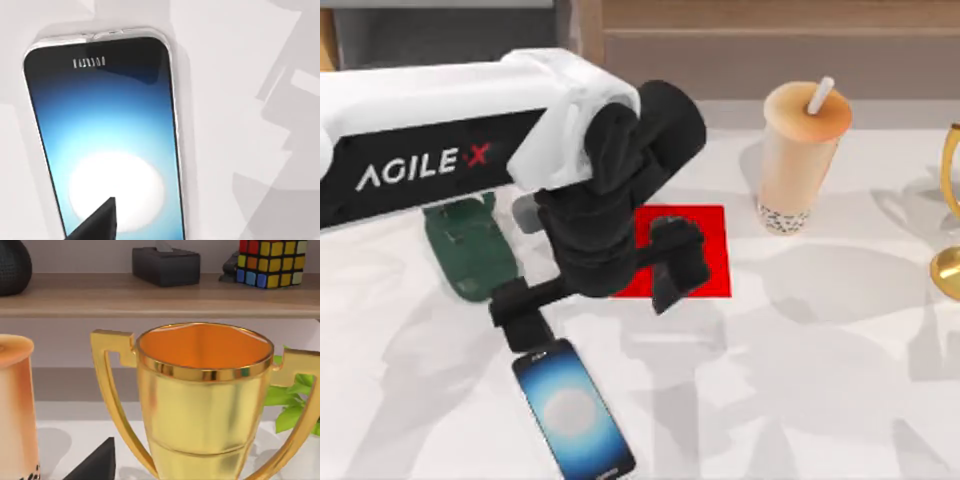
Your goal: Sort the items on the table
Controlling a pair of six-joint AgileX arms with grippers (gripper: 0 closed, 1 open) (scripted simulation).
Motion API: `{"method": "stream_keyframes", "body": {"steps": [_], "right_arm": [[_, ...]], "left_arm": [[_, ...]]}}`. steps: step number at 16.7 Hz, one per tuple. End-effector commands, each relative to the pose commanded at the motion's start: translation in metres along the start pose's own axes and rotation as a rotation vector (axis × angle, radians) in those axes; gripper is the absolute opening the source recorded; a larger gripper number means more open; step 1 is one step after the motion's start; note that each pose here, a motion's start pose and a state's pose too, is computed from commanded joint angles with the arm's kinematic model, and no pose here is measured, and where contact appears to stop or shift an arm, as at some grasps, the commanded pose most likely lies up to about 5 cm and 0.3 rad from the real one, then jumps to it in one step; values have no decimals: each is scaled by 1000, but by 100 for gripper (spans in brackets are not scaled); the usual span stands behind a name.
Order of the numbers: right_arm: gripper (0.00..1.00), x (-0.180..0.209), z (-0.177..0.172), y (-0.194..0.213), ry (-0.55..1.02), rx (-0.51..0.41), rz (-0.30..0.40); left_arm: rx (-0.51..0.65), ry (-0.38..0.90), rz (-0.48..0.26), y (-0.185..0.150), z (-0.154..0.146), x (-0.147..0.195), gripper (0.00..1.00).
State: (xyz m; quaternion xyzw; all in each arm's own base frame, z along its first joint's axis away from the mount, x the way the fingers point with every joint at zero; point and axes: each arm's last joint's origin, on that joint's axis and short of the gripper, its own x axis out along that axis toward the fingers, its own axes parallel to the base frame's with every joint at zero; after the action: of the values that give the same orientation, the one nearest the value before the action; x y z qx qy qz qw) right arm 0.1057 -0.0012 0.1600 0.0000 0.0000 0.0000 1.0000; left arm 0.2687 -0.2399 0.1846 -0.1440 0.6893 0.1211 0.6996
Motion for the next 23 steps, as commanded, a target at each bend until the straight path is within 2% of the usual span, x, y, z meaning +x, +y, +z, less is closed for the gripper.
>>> {"method": "stream_keyframes", "body": {"steps": [3, 6, 13, 20, 23], "right_arm": [[100, 0, 0, 0, 0, 0, 0], [100, 0, 0, 0, 0, 0, 0], [100, 0, 0, 0, 0, 0, 0], [100, 0, 0, 0, 0, 0, 0], [100, 0, 0, 0, 0, 0, 0]], "left_arm": [[-66, 7, 27, 30, -20, 7, 100], [-99, 7, 36, 44, -30, 10, 100], [-104, 8, 39, 45, -29, 15, 100], [-102, 6, 36, 46, -30, 68, 100], [-102, 7, 36, 48, -31, 80, 100]]}}
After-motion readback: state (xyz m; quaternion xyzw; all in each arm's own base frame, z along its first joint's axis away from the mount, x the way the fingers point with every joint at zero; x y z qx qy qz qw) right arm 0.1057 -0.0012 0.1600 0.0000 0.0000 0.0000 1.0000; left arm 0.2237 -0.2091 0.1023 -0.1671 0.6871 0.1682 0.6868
